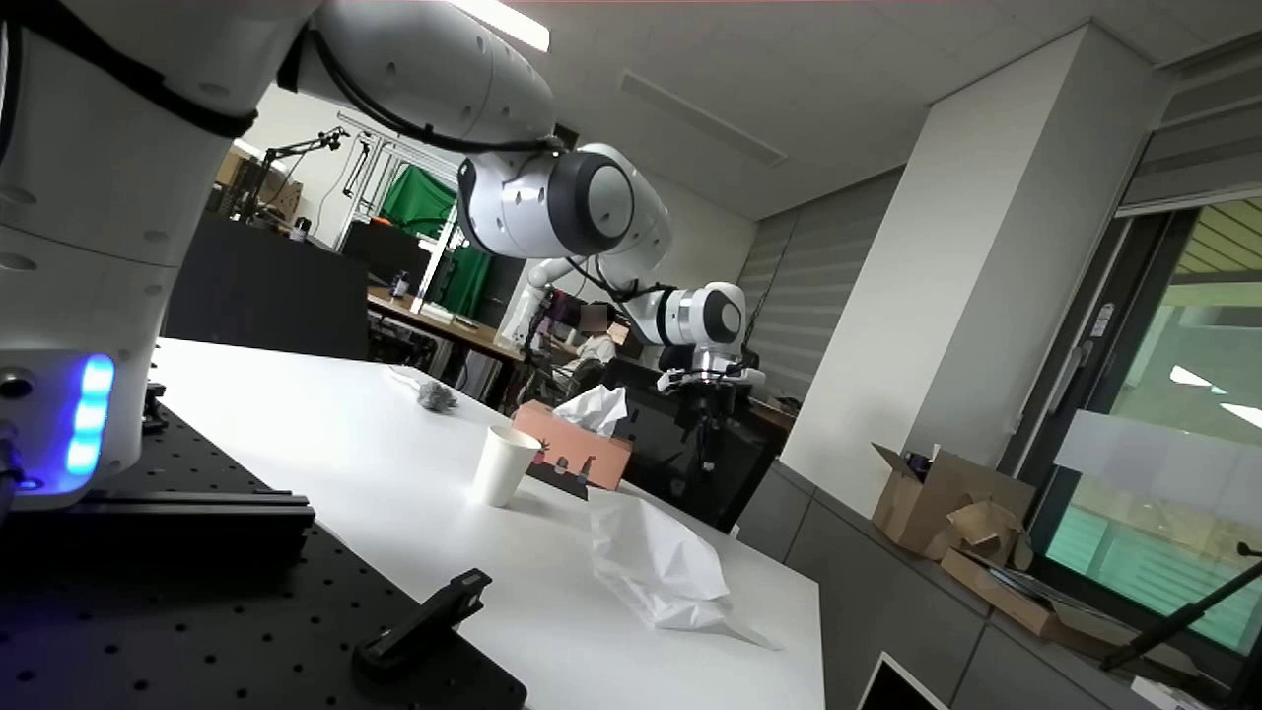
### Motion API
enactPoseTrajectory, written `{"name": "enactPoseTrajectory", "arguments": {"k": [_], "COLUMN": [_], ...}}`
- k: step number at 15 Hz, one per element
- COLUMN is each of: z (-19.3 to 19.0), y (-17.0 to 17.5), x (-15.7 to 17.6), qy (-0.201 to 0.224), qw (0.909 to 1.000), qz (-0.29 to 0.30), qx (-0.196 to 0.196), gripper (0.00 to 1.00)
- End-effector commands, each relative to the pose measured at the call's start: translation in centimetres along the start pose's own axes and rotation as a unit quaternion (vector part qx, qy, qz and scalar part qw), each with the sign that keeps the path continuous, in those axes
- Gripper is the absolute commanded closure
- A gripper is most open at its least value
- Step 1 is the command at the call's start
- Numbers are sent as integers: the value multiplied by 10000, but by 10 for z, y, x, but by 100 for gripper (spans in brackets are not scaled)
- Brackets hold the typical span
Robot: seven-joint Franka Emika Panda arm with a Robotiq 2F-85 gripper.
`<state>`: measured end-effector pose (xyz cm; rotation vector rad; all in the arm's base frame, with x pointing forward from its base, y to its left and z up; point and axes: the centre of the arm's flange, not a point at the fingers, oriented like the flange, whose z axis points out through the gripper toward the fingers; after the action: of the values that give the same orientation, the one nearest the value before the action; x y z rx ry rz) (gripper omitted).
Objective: Pick two tissue papers from the box and put them on the table
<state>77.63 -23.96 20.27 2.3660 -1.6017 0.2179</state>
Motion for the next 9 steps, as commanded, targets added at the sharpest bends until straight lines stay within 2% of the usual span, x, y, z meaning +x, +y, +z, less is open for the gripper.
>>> {"name": "enactPoseTrajectory", "arguments": {"k": [1,6,9], "z": [-11,-55,-89], "y": [-42,-56,-71], "x": [21,-5,-37], "qy": [290,-106,-644], "qw": [9964,9934,9910], "qz": [533,327,-92], "qx": [594,1096,1171], "gripper": [32,2,0]}}
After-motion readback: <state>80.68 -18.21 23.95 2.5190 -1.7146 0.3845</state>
